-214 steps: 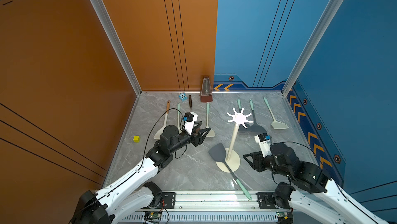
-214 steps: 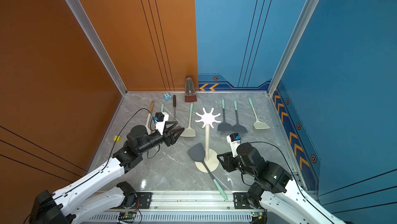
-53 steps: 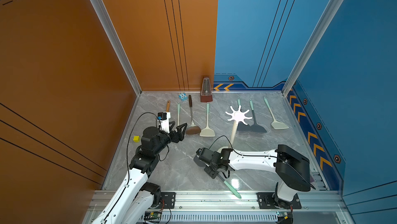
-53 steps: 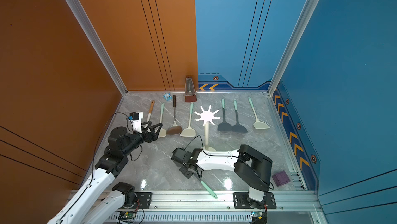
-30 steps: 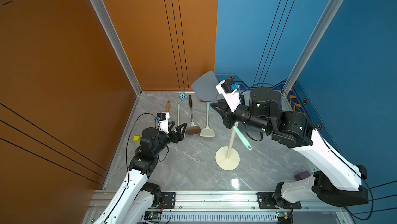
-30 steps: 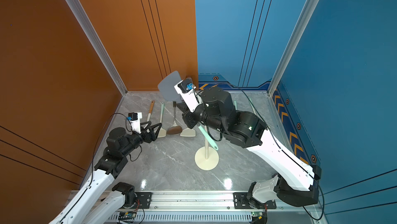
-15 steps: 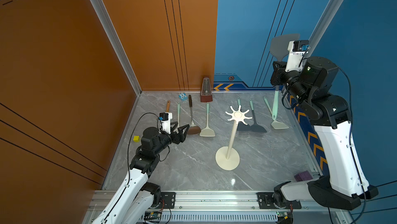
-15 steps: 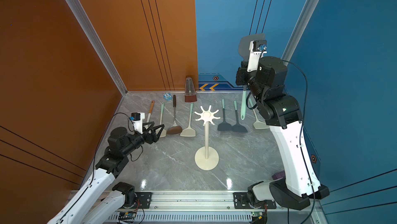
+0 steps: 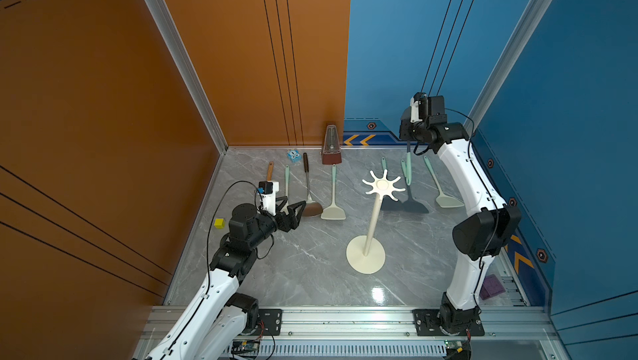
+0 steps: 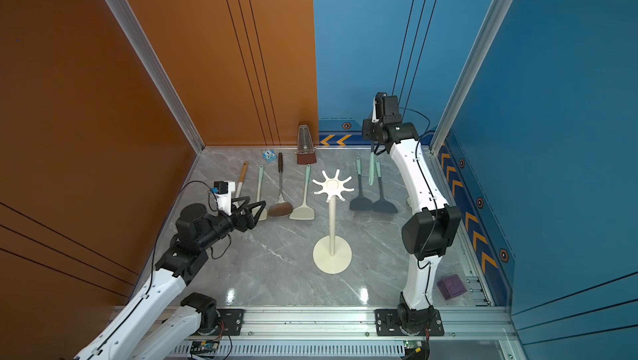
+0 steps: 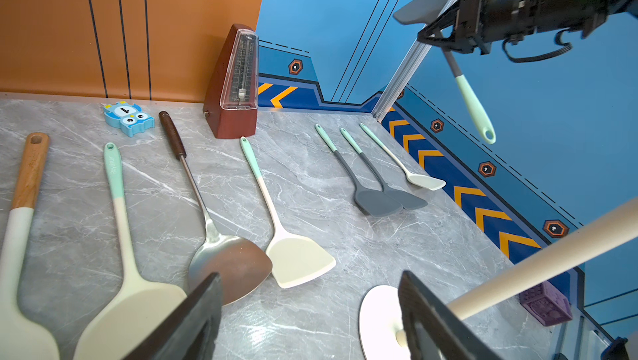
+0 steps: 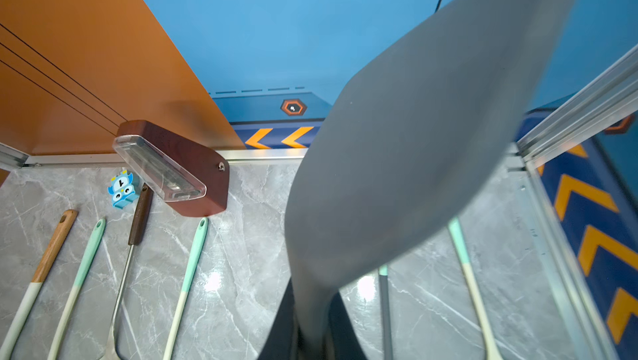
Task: Take the spatula off the kitchen utensil rack
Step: Place the spatula at the center of the board.
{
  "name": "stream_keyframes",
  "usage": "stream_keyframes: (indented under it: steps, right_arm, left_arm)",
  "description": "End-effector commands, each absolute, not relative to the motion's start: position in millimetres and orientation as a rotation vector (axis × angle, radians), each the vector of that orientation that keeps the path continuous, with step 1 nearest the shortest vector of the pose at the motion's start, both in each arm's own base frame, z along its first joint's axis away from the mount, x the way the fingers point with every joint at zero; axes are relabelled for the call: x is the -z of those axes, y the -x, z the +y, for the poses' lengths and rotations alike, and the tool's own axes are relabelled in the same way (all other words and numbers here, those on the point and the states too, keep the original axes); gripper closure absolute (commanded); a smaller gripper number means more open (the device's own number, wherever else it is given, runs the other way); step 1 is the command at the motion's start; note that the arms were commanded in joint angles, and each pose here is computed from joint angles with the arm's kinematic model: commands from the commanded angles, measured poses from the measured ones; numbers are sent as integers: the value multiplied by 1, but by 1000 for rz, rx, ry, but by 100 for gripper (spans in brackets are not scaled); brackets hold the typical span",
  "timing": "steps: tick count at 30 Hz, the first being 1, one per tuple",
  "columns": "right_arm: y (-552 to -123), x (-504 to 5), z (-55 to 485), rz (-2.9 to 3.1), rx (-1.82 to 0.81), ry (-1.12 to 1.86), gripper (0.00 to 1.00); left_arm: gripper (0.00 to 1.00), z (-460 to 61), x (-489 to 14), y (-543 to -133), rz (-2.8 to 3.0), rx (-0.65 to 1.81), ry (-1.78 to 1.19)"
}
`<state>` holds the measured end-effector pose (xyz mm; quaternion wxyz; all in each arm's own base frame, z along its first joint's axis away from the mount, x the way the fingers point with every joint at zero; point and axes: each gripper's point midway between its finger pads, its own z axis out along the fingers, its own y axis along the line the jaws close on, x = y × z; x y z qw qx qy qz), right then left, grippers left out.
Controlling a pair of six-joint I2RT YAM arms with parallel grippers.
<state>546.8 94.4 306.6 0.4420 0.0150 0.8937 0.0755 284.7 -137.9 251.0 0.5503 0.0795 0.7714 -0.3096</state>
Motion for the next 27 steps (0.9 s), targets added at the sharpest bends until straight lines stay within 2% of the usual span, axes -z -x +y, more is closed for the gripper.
stream_keyframes:
  steps: [1,6,12,18,27]
  right_arm:
    - [-562,-297,117,2210,-377,-45,100]
    - [-579,-237,180,2276,-502,64,100]
    - [-584,-162,228,2375,-424,154,100]
    - [-590,-111,240,2439,-392,101,100]
    - [-597,-78,228,2479,-307,-22,100]
  left_arm:
    - [19,-142,-261,-285,1795,733,-215]
    - [19,-142,-258,-285,1804,731,-215]
    - [19,-143,-257,-284,1806,739,-204]
    - [18,-147,-256,-281,1811,761,-218]
    - [17,-152,-252,-280,1818,756,-240]
